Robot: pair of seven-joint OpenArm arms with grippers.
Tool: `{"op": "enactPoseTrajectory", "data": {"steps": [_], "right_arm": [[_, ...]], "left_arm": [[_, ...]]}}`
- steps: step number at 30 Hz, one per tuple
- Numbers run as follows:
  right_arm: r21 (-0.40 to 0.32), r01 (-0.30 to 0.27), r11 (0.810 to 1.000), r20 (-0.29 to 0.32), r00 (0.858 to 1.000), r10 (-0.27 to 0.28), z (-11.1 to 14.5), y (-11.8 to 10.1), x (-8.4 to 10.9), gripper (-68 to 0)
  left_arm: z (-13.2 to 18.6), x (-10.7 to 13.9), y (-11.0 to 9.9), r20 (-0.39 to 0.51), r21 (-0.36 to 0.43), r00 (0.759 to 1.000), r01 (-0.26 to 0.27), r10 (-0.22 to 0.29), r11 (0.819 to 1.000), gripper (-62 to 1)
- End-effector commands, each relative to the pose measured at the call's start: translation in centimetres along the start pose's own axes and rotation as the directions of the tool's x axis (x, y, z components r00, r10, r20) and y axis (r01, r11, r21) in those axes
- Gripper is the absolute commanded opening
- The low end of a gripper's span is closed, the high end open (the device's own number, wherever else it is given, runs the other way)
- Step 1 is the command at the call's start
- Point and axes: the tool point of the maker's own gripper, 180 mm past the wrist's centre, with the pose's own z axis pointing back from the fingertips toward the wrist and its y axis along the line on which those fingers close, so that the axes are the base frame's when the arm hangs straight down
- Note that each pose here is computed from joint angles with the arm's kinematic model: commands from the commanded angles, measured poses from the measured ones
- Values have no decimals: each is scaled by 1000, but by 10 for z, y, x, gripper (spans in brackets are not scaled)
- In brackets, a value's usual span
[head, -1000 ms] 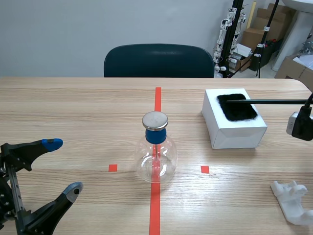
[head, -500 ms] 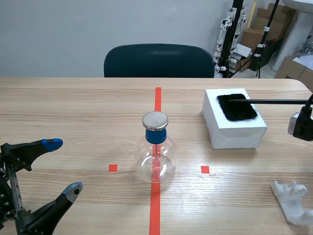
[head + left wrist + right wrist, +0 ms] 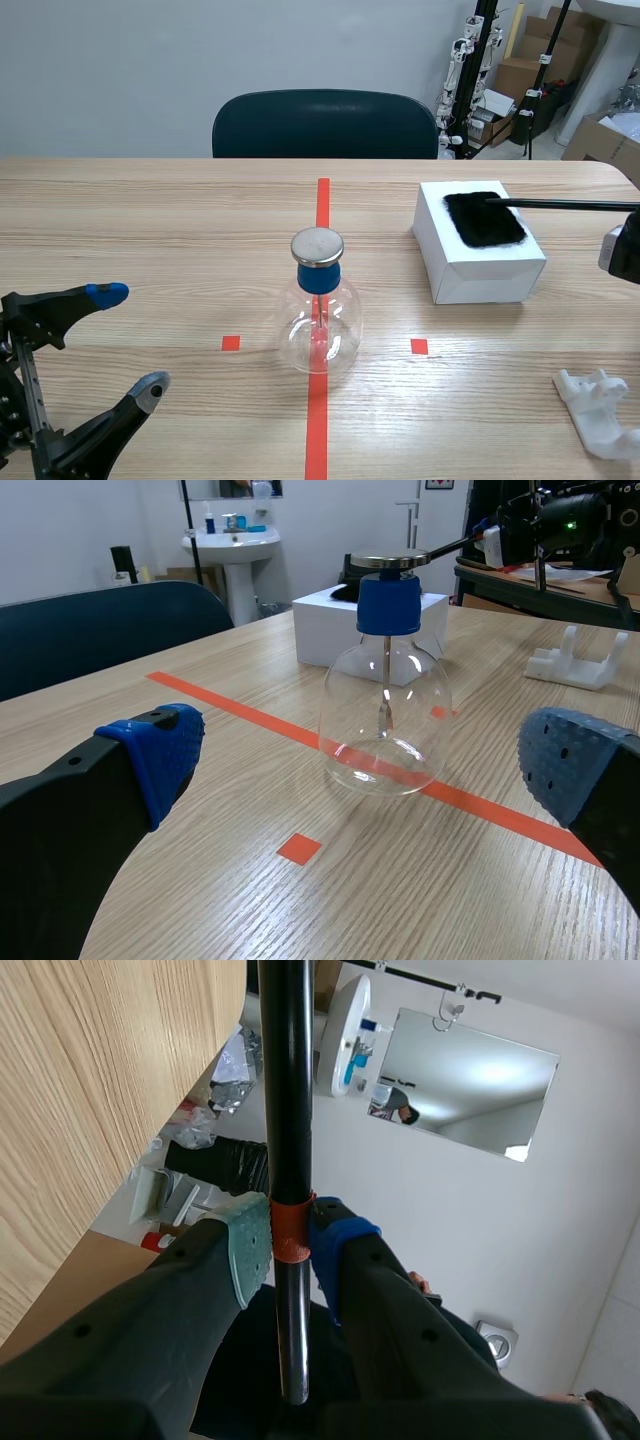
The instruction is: Do the electroscope experiment. rub the rod on the fur
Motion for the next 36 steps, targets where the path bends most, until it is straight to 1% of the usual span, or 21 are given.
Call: {"op": "enactPoseTrajectory", "data": {"steps": [1, 2, 4, 11, 13, 15, 19, 22, 25, 28, 30, 33, 36], "right_arm": [[-52, -10, 999, -19, 1000, 9, -4, -19, -11, -669], [-57, -4, 998, -17, 1000, 3, -4, -20, -12, -669], [-89, 13, 996, -7, 1000, -14, -4, -28, -12, -669], [-201, 63, 978, 2, 998, -64, -5, -69, -22, -669], [-234, 72, 970, 11, 997, -72, -1, -83, -23, -669], [-267, 93, 959, 19, 996, -91, 2, -98, -24, -669], [-333, 131, 934, 38, 991, -126, 15, -126, -24, -669], [-387, 158, 909, 60, 987, -146, 31, -148, -21, -669], [-426, 174, 888, 95, 985, -147, 52, -168, -14, -669], [-445, 186, 876, 138, 981, -138, 76, -180, -4, -669], [-445, 194, 874, 166, 977, -133, 91, -184, 5, -669], [-436, 208, 875, 191, 972, -136, 113, -185, 15, -669], [-414, 219, 884, 218, 966, -137, 136, -180, 25, -669]], "left_arm": [[-1, 9, 4, 34, 1, 999, 12, -12, 1000, 14], [-1, 9, 4, 34, 1, 999, 12, -12, 1000, 14], [-1, 9, 4, 34, 1, 999, 12, -12, 1000, 14], [-1, 9, 4, 34, 1, 999, 12, -12, 1000, 14], [-1, 9, 4, 33, 1, 999, 12, -12, 1000, 14], [-1, 9, 4, 33, 1, 999, 12, -12, 1000, 14], [-1, 9, 4, 33, 1, 999, 12, -12, 1000, 14], [-1, 9, 4, 33, 1, 999, 12, -12, 1000, 14], [-1, 9, 4, 33, 1, 999, 12, -12, 1000, 14], [-1, 9, 4, 33, 1, 999, 12, -12, 1000, 14], [-1, 9, 4, 33, 1, 999, 12, -12, 1000, 14], [-1, 9, 4, 33, 1, 999, 12, -12, 1000, 14], [-1, 9, 4, 33, 1, 999, 12, -12, 1000, 14]]}}
